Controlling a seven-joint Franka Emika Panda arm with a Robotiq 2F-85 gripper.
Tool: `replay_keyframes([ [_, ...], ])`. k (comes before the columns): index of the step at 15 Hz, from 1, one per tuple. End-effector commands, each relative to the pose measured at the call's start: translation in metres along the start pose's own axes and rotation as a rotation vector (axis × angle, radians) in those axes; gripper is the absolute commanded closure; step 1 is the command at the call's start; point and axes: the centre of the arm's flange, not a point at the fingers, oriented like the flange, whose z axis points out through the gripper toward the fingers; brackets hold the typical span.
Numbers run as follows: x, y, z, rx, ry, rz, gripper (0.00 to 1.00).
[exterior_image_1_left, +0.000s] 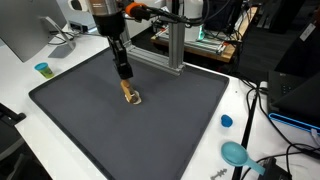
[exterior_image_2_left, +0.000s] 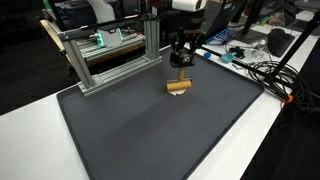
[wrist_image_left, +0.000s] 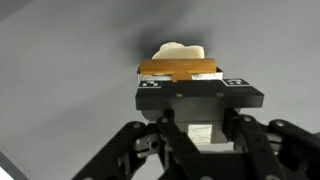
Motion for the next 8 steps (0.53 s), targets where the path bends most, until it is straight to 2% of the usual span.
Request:
replay_keyframes([
  [1, 0.017, 0.000, 0.007, 0.020, -0.017, -0.027, 0.78],
  [4, 0.021, -0.006, 0.025, 0.024, -0.068, -0.097, 0.78],
  [8, 0.021, -0.009, 0.038, -0.012, -0.175, -0.209, 0.78],
])
